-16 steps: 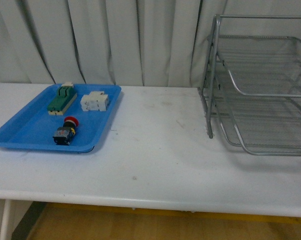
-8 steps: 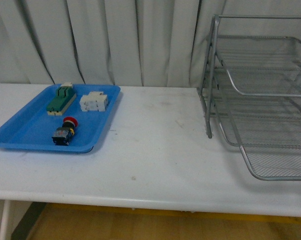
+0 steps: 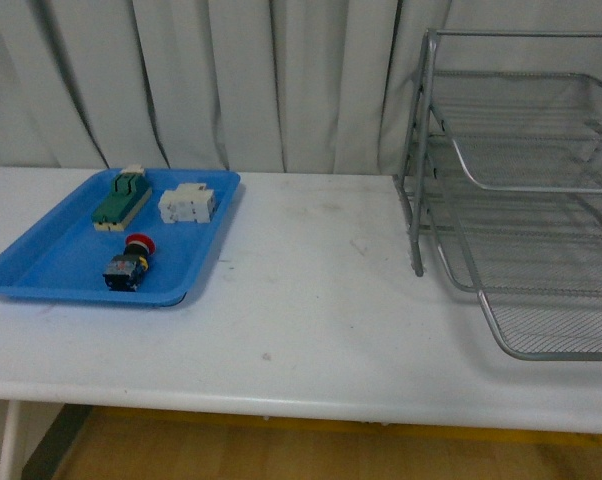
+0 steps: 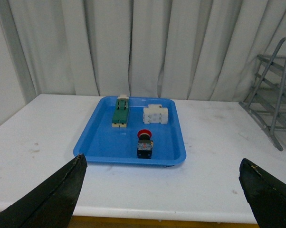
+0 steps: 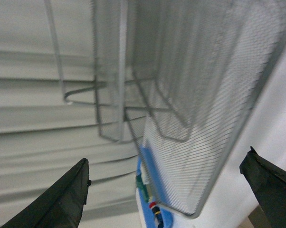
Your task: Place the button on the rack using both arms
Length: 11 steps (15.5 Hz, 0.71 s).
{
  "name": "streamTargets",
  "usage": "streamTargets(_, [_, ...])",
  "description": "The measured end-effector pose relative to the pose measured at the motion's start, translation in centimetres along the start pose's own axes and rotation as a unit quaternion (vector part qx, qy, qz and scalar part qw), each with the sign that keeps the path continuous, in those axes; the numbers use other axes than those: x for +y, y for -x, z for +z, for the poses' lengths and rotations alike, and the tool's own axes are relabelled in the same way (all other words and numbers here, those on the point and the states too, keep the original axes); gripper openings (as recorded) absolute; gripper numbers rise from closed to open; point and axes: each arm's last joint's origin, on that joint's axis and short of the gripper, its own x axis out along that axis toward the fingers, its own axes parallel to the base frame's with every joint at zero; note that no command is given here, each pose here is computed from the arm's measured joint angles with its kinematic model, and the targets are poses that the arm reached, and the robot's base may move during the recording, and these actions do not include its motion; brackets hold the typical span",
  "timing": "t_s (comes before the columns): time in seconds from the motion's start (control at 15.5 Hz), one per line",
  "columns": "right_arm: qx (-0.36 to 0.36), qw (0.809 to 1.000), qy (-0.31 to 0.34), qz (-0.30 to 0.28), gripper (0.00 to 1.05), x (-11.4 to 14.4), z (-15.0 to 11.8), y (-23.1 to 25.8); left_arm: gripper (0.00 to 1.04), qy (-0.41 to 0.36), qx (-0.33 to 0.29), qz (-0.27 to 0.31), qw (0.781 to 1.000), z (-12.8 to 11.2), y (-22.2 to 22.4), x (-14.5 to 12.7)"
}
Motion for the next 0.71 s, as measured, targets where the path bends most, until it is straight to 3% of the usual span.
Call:
streamTargets(0.13, [-0.012,0.993,0.076,0.094,0.97,4.2,0.1,2.6,0.98,0.000,0.000,0.000,1.000,0.0,0.0,0.0])
streamTargets(0.19, [-0.066,0.980,0.170,0.082,0.85,7.5,0.3,3.7,0.98,0.000,0.000,0.000,1.000,0.0,0.0,0.0])
streamTargets(0.26, [-0.109,0.937,0.319,0.097,0.72,11.1,-0.2,6.1,0.98,0.000,0.000,0.000,1.000,0.0,0.0,0.0])
streamTargets(0.32, [-0.129,0.876,0.455,0.093,0.59,12.6,-1.3,8.7,0.98,0.000,0.000,0.000,1.000,0.0,0.0,0.0])
streamTargets(0.39, [-0.127,0.823,0.550,0.067,0.44,12.4,-2.7,10.6,0.98,0.000,0.000,0.000,1.000,0.0,0.0,0.0])
streamTargets(0.45, [-0.118,0.786,0.606,0.044,0.31,11.2,-3.8,11.6,0.98,0.000,0.000,0.000,1.000,0.0,0.0,0.0])
streamTargets(0.58, [-0.129,0.749,0.649,0.046,0.04,9.7,-5.0,12.3,0.98,0.000,0.000,0.000,1.000,0.0,0.0,0.0])
streamTargets(0.71, [-0.133,0.741,0.657,0.037,0.02,8.6,-5.9,12.1,0.98,0.000,0.000,0.000,1.000,0.0,0.0,0.0])
